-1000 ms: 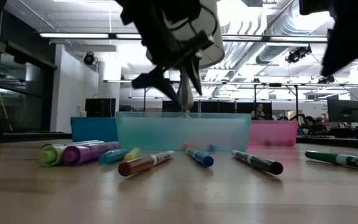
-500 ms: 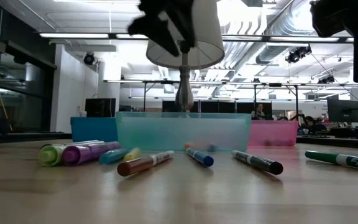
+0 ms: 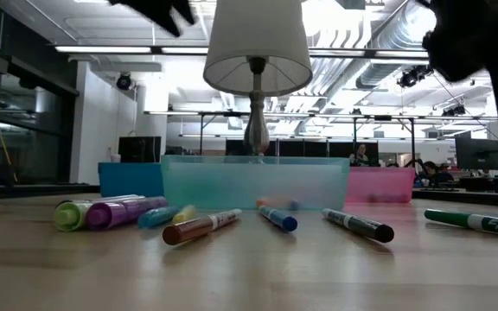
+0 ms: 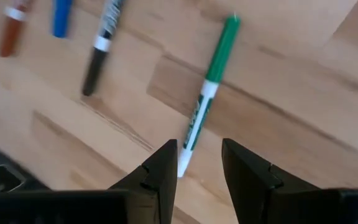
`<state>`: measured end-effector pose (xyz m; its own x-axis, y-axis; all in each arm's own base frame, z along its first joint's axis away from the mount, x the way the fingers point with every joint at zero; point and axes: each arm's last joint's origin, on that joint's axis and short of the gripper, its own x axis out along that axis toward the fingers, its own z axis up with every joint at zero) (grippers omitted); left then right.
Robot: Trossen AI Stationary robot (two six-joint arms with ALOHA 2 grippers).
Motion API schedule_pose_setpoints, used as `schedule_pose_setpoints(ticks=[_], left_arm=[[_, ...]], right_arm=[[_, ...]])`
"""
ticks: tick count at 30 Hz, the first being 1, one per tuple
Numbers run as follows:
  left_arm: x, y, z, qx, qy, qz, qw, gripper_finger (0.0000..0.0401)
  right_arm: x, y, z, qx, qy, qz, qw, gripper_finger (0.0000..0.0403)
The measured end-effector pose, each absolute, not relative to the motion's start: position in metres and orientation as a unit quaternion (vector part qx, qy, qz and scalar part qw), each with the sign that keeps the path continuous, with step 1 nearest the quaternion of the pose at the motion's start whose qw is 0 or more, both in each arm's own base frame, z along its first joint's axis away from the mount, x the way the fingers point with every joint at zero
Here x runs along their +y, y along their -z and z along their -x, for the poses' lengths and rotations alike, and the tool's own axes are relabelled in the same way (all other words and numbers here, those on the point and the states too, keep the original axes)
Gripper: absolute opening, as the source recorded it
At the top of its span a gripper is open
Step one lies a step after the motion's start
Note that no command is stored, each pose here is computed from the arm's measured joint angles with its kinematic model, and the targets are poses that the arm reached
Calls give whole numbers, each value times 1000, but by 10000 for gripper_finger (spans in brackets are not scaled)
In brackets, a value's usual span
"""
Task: Pick & Place Markers
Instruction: Put the green marker pen into the blue bin
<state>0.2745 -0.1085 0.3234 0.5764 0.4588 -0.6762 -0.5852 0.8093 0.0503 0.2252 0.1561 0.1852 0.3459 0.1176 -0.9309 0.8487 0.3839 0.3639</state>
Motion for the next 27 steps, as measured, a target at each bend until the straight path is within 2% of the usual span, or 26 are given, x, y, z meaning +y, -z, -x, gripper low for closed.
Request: schedule_pose_setpoints(ticks=[8,12,19,23,27], left_arm=[[-126,-318,-245,355,-258,92,894,213],[-136,-315,-239,359,-243,86,897,213],[-140,-315,-237,357,-237,92,899,213],[-140,-315,-237,357,-237,92,899,213],[-140,-315,-236,361,-233,95,898,213]], right_arm=[[163,-165,-231,538,291,-491,620,115],[163,-165,-231,542,283,-487,623,119],[165,-165,-238,505,266,-477,668,164],[163,-163,-239,506,271,-477,666,194],[159,-154,-244,519,284,-476,651,205]])
